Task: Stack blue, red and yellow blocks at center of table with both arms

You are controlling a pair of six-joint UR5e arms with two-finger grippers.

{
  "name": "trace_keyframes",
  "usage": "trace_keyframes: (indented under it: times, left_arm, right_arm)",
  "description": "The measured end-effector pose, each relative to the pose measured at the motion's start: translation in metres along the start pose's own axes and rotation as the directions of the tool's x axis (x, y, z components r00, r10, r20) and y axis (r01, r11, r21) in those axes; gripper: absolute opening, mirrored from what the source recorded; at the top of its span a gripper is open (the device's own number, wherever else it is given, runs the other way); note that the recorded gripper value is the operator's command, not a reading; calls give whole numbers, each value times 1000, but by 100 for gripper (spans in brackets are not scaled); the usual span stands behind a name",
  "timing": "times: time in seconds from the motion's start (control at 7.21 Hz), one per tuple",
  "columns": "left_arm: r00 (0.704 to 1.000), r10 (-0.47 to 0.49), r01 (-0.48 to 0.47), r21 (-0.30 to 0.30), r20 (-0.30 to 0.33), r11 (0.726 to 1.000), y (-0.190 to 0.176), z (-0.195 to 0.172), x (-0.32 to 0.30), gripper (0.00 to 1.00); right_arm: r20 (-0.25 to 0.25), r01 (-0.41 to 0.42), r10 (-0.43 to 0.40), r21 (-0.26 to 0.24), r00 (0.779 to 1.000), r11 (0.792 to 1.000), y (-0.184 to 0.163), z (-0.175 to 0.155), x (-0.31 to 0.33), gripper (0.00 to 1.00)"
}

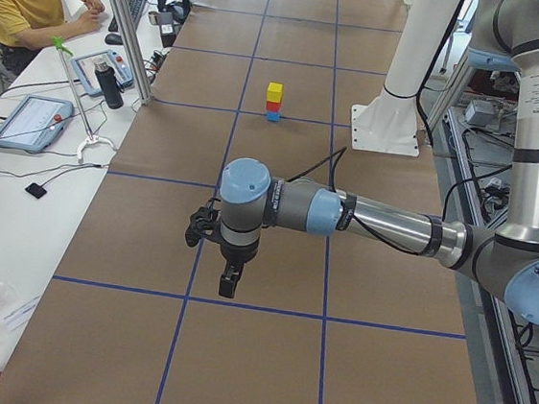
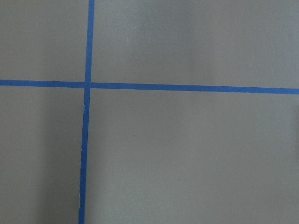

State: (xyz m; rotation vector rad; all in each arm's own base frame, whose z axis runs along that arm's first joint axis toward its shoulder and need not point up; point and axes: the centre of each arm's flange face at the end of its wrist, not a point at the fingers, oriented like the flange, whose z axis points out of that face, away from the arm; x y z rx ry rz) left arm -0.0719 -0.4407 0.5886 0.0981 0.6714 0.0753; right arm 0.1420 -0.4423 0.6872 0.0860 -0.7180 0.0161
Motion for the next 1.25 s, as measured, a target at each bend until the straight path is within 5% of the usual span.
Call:
trace_keyframes:
  times: [0.28,1.25]
  left_arm:
    - [998,-56,56,-3,-35,998,-1,1,2,100]
    - [999,-25,26,30,-44,999,1,0,6,100]
  right_arm:
    - [0,0,0,0,1000,1000,0,0,0,100]
    - [3,-12,12,-6,1000,1000,3,3,1,100]
